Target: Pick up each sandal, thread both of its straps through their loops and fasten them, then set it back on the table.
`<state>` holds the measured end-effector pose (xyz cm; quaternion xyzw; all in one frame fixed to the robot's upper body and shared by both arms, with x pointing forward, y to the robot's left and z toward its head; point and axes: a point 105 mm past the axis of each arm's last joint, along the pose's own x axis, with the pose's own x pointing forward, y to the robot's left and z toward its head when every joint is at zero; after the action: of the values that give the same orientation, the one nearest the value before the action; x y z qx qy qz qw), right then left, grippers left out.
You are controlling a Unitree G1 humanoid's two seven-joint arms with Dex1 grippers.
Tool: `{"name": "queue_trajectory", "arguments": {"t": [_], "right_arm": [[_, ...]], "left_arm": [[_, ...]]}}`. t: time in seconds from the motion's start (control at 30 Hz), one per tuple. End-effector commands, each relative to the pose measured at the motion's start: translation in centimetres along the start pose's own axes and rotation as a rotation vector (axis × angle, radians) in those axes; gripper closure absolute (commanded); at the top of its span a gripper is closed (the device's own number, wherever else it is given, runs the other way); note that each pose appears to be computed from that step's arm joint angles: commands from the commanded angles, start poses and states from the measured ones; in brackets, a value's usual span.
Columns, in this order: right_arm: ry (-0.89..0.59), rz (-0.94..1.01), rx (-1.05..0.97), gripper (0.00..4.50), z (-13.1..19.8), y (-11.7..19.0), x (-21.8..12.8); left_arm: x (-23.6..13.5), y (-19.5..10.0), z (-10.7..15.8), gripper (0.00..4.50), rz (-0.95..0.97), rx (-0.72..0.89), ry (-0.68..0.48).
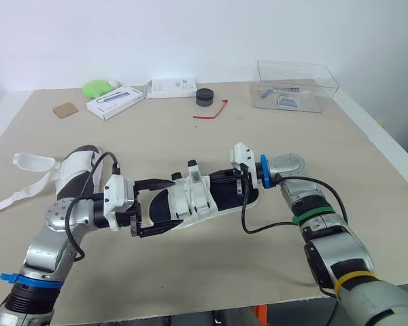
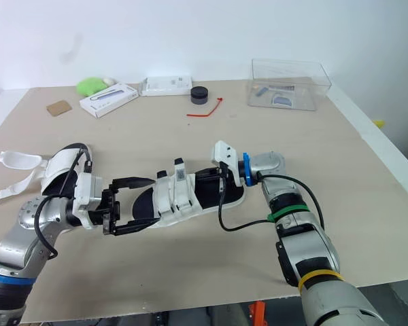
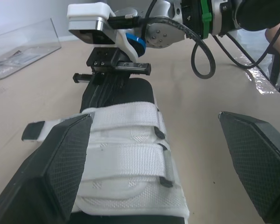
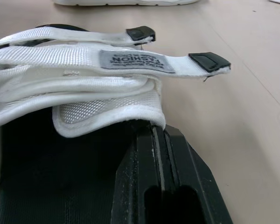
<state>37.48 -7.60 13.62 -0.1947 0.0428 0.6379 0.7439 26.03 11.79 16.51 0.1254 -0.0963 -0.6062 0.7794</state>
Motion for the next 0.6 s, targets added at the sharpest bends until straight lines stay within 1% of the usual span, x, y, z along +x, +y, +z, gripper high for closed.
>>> {"name": "queue_trajectory", "arguments": {"t": [0.03,0.17,0.23,0.3,0.4,0.47,0.6], "right_arm": [[-0.12,-0.174,0.055,4.48,2.6,-1.9,-2.8],[-0.195,-0.479,0.2,4.48,2.8,-3.7,-8.1],[-0.233,-0.647,0.285,4.48,2.6,-4.1,-11.2],[-0.233,-0.801,0.34,4.48,1.9,-4.2,-13.7],[-0.217,-1.072,0.458,4.48,-0.3,-4.1,-17.3],[-0.186,-1.202,0.505,4.48,-1.8,-3.6,-18.8],[-0.172,-1.475,0.638,4.48,-4.7,-2.7,-21.7]], "left_arm": [[0.3,0.6,0.5,0.0,0.013,0.028,-0.015],[0.7,1.1,0.3,0.0,0.018,0.026,-0.025],[1.0,1.3,0.2,0.0,0.015,0.024,-0.03],[1.3,1.4,0.2,0.0,0.008,0.017,-0.035],[1.7,1.6,0.0,0.0,0.0,0.012,-0.038],[1.9,1.7,0.0,0.0,-0.007,0.008,-0.043],[2.4,1.8,0.1,0.0,-0.022,0.009,-0.049]]}}
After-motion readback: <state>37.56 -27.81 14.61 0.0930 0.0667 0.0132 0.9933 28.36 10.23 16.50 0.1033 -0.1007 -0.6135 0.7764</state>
